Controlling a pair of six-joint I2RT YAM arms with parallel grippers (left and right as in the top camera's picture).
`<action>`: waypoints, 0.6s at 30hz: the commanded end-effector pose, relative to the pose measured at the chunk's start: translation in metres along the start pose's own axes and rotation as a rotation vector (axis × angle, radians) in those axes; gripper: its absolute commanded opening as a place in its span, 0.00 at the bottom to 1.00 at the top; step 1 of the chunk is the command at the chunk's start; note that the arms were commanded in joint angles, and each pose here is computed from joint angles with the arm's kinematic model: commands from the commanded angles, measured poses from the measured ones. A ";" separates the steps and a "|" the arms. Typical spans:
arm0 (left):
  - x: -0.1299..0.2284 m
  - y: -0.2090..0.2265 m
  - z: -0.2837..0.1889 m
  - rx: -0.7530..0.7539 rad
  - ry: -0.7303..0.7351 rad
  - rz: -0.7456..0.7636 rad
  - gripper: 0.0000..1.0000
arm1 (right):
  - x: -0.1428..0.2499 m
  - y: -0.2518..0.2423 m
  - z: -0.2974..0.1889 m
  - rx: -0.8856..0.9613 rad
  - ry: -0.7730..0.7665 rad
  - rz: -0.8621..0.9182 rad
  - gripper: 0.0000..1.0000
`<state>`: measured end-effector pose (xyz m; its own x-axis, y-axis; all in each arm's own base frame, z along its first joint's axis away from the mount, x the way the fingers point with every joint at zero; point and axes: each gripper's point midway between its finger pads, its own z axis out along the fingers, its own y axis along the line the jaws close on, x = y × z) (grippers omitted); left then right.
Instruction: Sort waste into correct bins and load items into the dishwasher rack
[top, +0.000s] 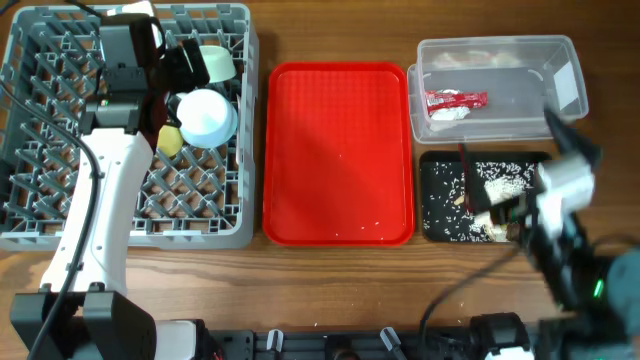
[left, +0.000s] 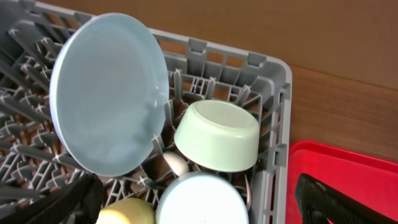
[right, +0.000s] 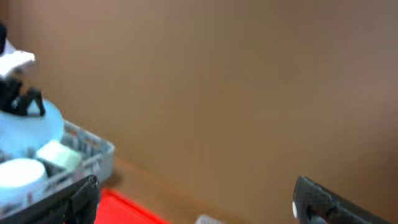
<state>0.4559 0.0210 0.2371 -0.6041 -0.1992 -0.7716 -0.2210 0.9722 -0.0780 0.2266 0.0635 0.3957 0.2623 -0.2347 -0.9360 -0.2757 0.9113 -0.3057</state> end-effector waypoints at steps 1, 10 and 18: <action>-0.001 -0.002 -0.001 0.010 -0.003 -0.012 1.00 | 0.030 0.004 -0.031 0.081 -0.082 -0.002 1.00; -0.001 -0.002 -0.001 0.010 -0.003 -0.012 1.00 | 0.097 0.012 -0.035 0.154 -0.249 0.106 1.00; -0.001 -0.002 -0.001 0.010 -0.003 -0.012 1.00 | 0.180 0.031 -0.028 0.111 0.045 0.216 1.00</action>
<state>0.4560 0.0210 0.2372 -0.6032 -0.2018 -0.7717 -0.2226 0.9716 -0.0801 0.2356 0.0435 0.2321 0.2492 -0.0654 -0.9662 -0.2230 0.9670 -0.1230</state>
